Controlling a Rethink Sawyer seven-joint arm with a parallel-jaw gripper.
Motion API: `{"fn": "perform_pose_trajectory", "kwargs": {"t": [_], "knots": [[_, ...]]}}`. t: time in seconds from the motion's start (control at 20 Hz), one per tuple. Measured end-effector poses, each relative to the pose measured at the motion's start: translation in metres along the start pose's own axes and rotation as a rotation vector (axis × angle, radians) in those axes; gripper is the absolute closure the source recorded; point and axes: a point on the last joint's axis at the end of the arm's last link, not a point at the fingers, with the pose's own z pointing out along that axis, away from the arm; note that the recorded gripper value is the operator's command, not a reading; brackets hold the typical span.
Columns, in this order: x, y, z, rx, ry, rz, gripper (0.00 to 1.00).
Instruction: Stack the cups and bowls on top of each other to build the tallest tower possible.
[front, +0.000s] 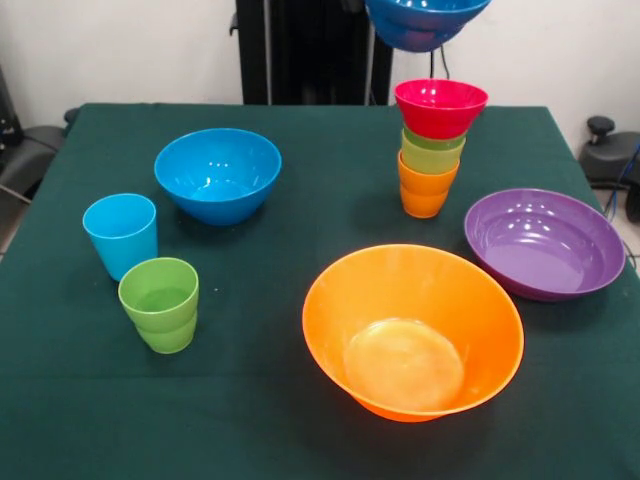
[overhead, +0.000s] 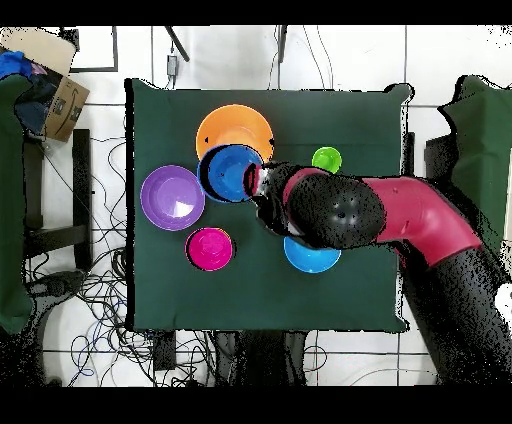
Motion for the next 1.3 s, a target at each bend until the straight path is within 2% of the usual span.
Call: {"fn": "perform_pose_trajectory", "kwargs": {"t": [0.25,0.5,0.55,0.8,1.3], "knots": [[0.030,0.008,0.007,0.013,0.047,-0.025,1.00],[0.058,0.011,0.014,0.033,0.072,-0.042,1.00],[0.067,0.012,0.016,0.039,0.071,-0.048,1.00],[0.080,0.015,0.022,0.040,0.054,-0.058,1.00],[0.087,0.037,0.042,0.032,-0.012,-0.088,1.00]]}}
